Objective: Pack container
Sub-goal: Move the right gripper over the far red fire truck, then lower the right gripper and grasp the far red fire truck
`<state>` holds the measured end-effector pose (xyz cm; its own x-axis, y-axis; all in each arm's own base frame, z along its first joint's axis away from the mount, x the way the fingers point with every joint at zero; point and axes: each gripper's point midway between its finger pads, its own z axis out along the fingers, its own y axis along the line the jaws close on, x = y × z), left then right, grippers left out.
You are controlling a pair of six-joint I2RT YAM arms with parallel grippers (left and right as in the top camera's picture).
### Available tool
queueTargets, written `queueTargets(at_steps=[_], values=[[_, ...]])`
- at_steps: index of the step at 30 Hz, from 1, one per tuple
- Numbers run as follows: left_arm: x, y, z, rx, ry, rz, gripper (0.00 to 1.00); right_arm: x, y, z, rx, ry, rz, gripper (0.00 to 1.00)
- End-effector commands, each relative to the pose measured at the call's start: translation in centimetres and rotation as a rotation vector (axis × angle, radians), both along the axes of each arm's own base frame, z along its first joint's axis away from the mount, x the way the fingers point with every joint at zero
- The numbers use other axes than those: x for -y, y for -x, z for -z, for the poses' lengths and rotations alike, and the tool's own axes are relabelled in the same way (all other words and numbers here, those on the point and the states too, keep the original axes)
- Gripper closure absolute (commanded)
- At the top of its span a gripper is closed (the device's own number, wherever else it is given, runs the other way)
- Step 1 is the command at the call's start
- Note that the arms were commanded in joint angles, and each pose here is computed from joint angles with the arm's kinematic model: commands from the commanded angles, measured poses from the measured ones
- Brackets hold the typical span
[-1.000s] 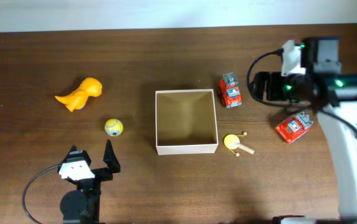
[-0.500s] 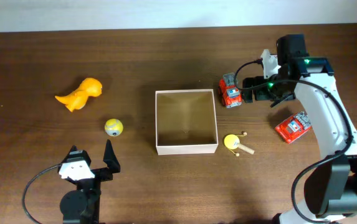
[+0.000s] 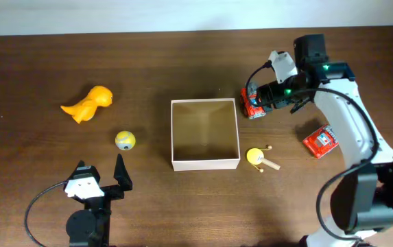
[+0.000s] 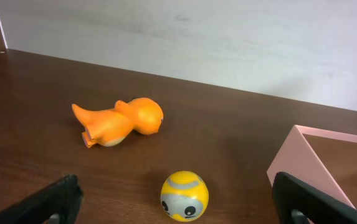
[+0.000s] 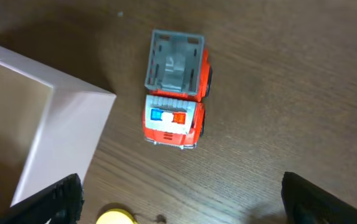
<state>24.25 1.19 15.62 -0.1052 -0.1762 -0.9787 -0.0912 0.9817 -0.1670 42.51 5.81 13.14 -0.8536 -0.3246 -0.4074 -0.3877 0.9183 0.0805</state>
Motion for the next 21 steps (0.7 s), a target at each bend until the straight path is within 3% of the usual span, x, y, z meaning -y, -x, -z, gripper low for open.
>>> queueTargets(at_steps=[1,21], values=[[0.1,0.0,0.0,0.005,-0.015,0.008,0.01,-0.5,-0.7,1.6,-0.027,-0.012,-0.024,0.07],[0.1,0.0,0.0,0.005,-0.015,0.008,0.01,-1.1,-3.3,6.7,-0.066,-0.056,0.071,0.08]])
